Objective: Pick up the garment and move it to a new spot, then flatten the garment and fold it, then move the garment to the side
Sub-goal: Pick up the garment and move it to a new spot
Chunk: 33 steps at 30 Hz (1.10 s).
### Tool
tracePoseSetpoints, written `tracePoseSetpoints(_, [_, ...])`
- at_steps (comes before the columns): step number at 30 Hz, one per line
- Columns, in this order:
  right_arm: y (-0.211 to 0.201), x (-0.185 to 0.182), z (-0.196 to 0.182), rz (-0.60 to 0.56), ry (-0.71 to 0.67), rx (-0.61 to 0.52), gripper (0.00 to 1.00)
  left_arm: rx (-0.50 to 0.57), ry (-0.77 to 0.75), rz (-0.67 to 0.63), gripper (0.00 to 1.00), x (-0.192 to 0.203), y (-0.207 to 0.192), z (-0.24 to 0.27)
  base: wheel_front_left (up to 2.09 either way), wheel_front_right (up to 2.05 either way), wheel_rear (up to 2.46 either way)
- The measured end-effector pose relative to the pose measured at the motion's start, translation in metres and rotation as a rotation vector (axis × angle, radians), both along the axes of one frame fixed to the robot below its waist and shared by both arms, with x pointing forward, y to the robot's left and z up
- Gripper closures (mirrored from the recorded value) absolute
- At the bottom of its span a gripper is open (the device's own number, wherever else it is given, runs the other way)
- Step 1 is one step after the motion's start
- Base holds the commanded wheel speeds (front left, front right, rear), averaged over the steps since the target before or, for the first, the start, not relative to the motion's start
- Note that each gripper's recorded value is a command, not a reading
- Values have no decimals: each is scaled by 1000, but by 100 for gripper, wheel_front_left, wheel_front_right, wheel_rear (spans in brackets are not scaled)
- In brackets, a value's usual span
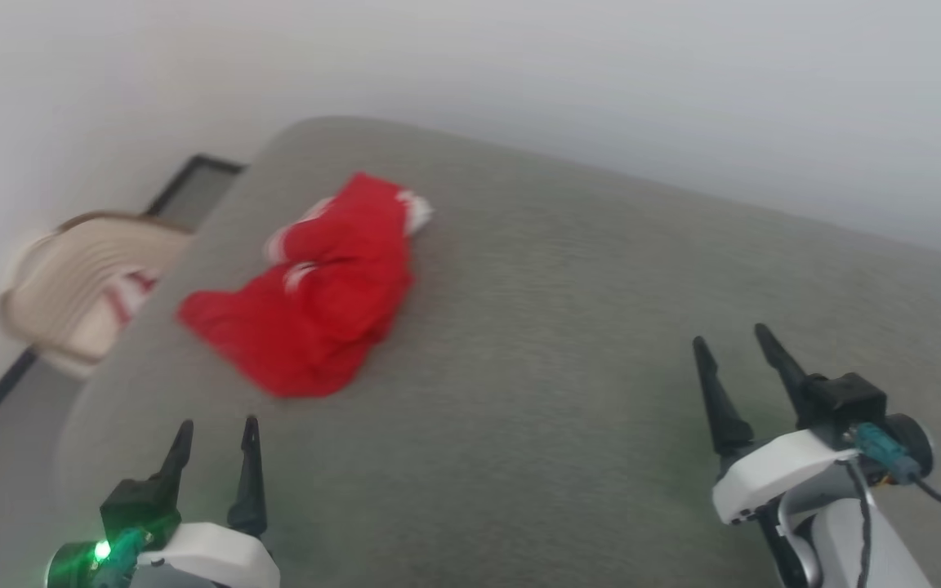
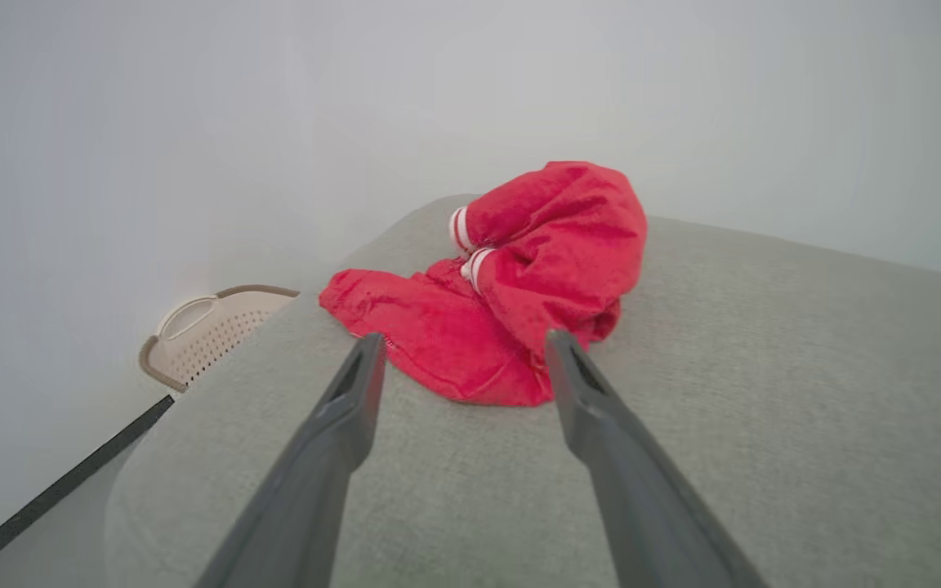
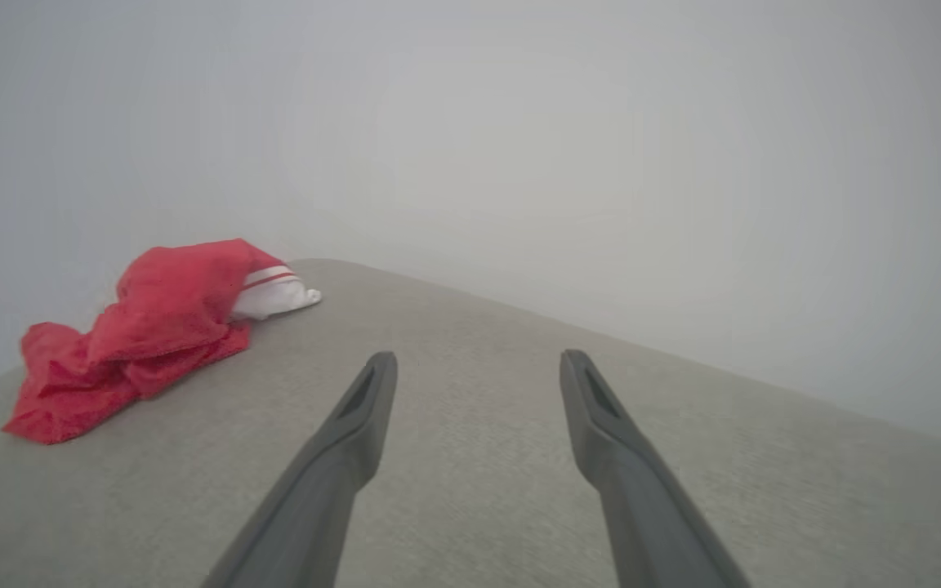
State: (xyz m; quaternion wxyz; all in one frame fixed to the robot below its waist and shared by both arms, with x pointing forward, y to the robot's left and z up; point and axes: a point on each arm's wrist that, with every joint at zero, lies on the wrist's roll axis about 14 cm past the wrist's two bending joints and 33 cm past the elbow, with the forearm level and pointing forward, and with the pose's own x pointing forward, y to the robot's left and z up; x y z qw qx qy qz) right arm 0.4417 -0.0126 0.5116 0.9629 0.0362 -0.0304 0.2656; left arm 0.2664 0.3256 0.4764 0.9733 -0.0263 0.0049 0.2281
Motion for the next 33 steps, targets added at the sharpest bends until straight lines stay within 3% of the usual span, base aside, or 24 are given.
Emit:
tracePoseSetpoints(9, [109, -18, 4, 291, 3, 20, 0, -6, 0, 232, 0, -69, 39, 0, 0, 0, 0])
tracePoseSetpoints(19, [139, -25, 2, 395, 20, 19, 0, -48, -18, 307, 0, -88, 41, -1, 0, 0, 0])
tracePoseSetpoints(26, [115, -22, -3, 328, 33, 24, 0, -11, -44, 91, 0, -29, 22, 13, 0, 0, 0])
tracePoseSetpoints(33, [74, -1, -4, 213, 19, 29, 0, 117, -36, -112, 0, 73, 29, 50, 0, 0, 0])
